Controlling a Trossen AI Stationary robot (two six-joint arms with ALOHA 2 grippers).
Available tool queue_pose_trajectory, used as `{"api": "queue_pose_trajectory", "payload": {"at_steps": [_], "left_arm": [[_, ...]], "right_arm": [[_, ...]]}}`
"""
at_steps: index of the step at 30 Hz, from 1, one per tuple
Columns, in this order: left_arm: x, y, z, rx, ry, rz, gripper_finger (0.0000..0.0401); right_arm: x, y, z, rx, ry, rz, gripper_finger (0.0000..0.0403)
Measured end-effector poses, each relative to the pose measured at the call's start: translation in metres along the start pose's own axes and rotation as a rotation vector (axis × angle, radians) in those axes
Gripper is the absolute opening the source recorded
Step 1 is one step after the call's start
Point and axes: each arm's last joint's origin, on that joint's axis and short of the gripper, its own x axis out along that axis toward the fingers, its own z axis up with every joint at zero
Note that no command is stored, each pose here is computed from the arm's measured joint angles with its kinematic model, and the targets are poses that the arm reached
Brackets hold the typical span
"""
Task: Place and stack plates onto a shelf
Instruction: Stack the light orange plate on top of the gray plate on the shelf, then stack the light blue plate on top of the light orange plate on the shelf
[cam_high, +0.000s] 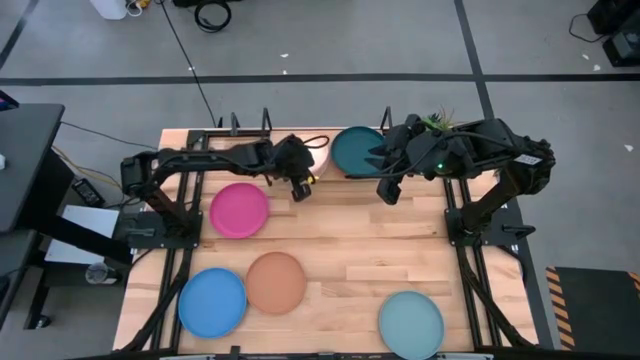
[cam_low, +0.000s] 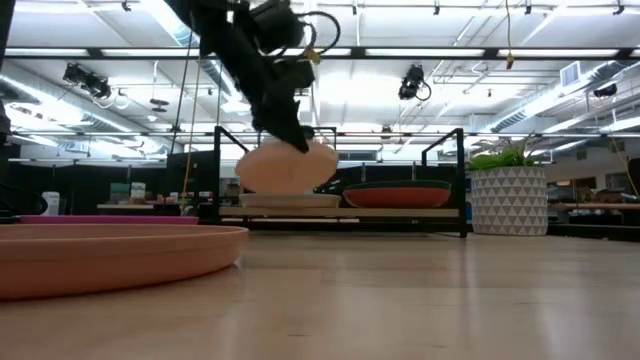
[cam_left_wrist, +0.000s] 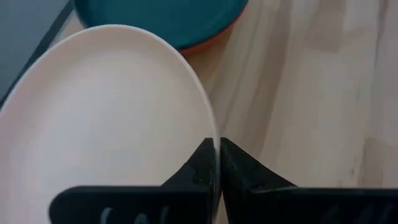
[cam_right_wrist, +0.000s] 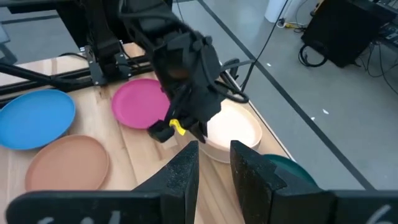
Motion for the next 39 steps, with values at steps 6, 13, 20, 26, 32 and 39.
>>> {"api": "queue_pose_trajectory", "payload": {"at_steps": [6, 13, 20, 26, 32, 39], "left_arm": [[0.014, -0.002, -0.017, -0.017, -0.027, 0.029, 0.0017], [0.021, -0.003, -0.024, 0.022, -0.084, 0.055, 0.0018], [0.023, -0.002, -0.027, 0.033, -0.057, 0.092, 0.0063], [0.017, -0.002, -0.016, -0.002, -0.059, 0.086, 0.0137], [-0.008, -0.006, 0.016, -0.119, -0.032, -0.100, 0.0160], [-0.088, -0.021, 0.053, -0.073, -0.217, -0.126, 0.0144]], "right_arm": [[0.000, 0.000, 0.000, 0.006, -0.003, 0.002, 0.0098], [0.000, 0.001, 0.001, 0.011, -0.009, 0.007, 0.0098], [0.000, 0.001, 0.001, 0.031, -0.010, 0.009, 0.0098], [0.000, 0.001, 0.001, 0.029, 0.000, 0.031, 0.0098], [0.006, 0.010, -0.014, -0.071, 0.221, 0.244, 0.0098], [0.029, 0.036, -0.048, -0.248, 0.437, 0.364, 0.0098]]}}
